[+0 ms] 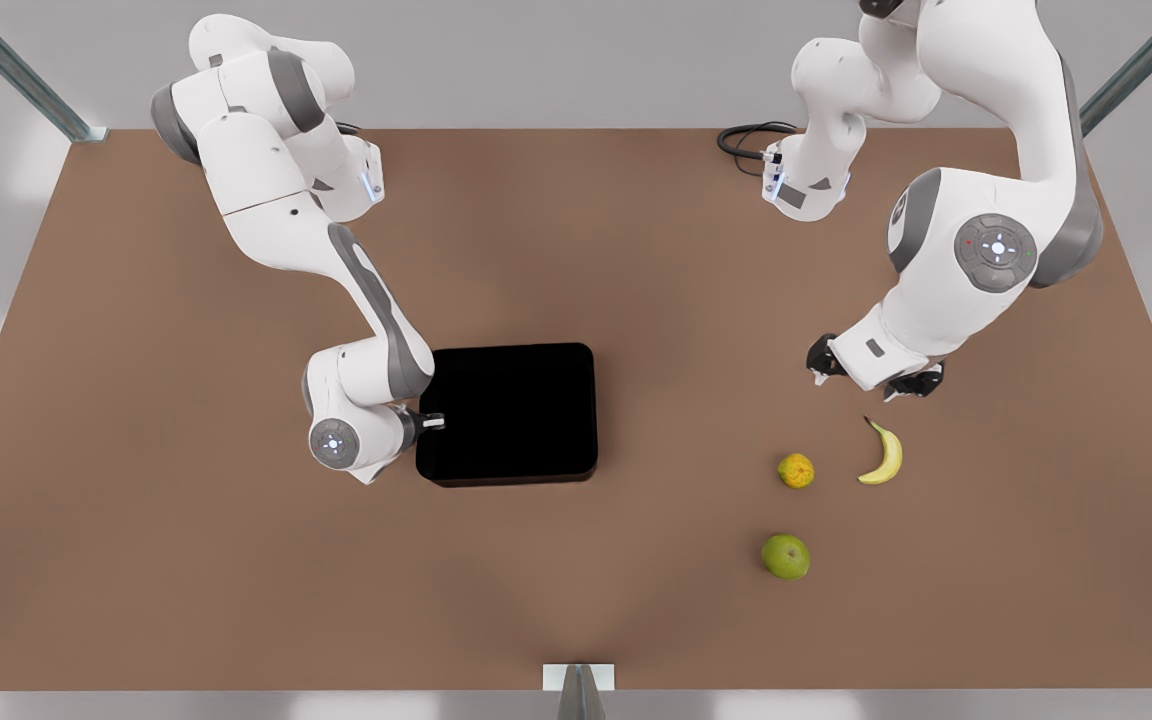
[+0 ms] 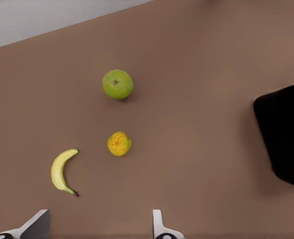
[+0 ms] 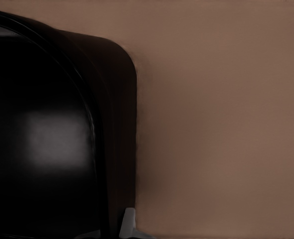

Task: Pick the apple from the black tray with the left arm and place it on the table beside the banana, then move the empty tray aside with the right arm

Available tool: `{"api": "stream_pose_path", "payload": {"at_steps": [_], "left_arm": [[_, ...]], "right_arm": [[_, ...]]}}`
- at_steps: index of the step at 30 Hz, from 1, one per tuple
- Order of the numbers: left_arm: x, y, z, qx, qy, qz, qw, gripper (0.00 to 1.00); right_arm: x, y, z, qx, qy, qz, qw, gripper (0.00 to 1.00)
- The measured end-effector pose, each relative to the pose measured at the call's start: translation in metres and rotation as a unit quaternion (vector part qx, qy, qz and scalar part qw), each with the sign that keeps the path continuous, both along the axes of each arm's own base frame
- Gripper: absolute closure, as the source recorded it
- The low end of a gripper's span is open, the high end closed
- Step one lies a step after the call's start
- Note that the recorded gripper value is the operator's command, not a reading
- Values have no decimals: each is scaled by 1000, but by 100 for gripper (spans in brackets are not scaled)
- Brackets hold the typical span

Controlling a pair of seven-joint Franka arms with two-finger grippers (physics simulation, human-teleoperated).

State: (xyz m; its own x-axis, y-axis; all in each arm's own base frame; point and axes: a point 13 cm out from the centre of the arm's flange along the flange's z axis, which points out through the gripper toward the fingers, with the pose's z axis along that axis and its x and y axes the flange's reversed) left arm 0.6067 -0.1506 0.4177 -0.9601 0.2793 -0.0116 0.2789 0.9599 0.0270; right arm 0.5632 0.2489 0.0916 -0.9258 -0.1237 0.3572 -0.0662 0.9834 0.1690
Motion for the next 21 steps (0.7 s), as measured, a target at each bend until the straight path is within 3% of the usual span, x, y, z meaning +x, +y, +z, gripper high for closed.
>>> {"api": "stream_pose_path", "payload": {"at_steps": [5, 13, 21], "left_arm": [[0, 0, 0, 1, 0, -6, 1000, 0], [1, 1, 0, 2, -1, -11, 1000, 0], [3, 12, 2, 10, -5, -10, 1000, 0]], "right_arm": [[7, 1, 20, 9, -11, 10, 1000, 82], [18, -19, 117, 14, -31, 21, 999, 86], [19, -168, 211, -27, -9, -30, 999, 86]]}}
